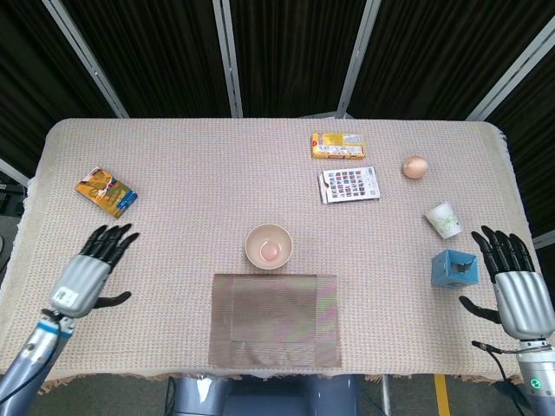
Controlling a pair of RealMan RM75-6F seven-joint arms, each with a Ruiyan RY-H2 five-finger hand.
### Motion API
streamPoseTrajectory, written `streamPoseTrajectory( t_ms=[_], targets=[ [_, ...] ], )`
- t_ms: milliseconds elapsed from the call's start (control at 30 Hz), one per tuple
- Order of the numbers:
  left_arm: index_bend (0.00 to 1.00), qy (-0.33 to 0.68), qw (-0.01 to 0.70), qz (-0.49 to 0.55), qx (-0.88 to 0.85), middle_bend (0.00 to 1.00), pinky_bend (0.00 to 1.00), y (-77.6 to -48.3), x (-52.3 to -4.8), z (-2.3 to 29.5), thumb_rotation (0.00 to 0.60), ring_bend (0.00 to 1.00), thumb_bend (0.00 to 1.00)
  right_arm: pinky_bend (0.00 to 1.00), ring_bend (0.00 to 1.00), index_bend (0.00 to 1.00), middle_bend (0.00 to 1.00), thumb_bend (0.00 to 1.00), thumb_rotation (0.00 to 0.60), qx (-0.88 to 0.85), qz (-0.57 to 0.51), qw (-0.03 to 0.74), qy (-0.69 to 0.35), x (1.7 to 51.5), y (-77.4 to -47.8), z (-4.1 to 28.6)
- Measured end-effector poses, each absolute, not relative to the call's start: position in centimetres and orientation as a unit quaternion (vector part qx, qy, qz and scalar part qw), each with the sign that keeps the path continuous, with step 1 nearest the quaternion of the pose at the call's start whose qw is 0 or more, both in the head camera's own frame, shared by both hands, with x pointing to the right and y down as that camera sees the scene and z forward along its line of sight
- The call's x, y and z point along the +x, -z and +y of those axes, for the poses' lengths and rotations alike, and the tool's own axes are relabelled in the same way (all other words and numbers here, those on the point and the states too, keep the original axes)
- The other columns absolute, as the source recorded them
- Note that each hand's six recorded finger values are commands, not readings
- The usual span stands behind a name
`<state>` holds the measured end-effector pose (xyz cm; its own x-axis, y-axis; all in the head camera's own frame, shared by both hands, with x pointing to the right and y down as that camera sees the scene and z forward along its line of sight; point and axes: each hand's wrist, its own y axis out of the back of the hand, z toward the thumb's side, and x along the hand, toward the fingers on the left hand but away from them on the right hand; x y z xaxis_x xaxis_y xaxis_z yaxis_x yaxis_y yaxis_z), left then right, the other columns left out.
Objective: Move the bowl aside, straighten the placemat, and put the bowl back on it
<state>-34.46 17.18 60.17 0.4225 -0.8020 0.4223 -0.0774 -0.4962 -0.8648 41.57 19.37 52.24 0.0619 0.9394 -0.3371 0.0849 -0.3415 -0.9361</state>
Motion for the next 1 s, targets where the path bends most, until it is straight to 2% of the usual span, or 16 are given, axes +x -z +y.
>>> streamPoseTrajectory(
  t_ms=[267, 667, 833, 1000],
  targets=[
    [0.21, 0.386, 0.451, 0.202, -0.779, 0.0, 0.0, -65.8, -24.8, 13.0, 0.6, 0.0, 0.0, 0.0, 0.0, 0.0, 0.0, 0.0, 0.6, -0.596, -0.417, 0.385, -0.567, 43.0, -52.9, 19.0],
    [0.31, 0.364, 0.466, 0.15, -0.793, 0.0, 0.0, -70.6, -17.4, 11.6, 0.6, 0.0, 0.06, 0.0, 0.0, 0.0, 0.0, 0.0, 0.6, -0.578, -0.426, 0.374, -0.587, 44.7, -53.0, 18.7],
    [0.35, 0.356, 0.46, 0.151, -0.799, 0.0, 0.0, -71.5, -15.8, 11.5, 0.6, 0.0, 0.13, 0.0, 0.0, 0.0, 0.0, 0.0, 0.6, -0.577, -0.429, 0.373, -0.587, 44.8, -52.8, 18.7],
    [0.45, 0.352, 0.463, 0.146, -0.8, 0.0, 0.0, -72.2, -14.6, 11.6, 0.6, 0.0, 0.35, 0.0, 0.0, 0.0, 0.0, 0.0, 0.6, -0.577, -0.43, 0.372, -0.587, 44.9, -52.7, 18.7]
  ],
)
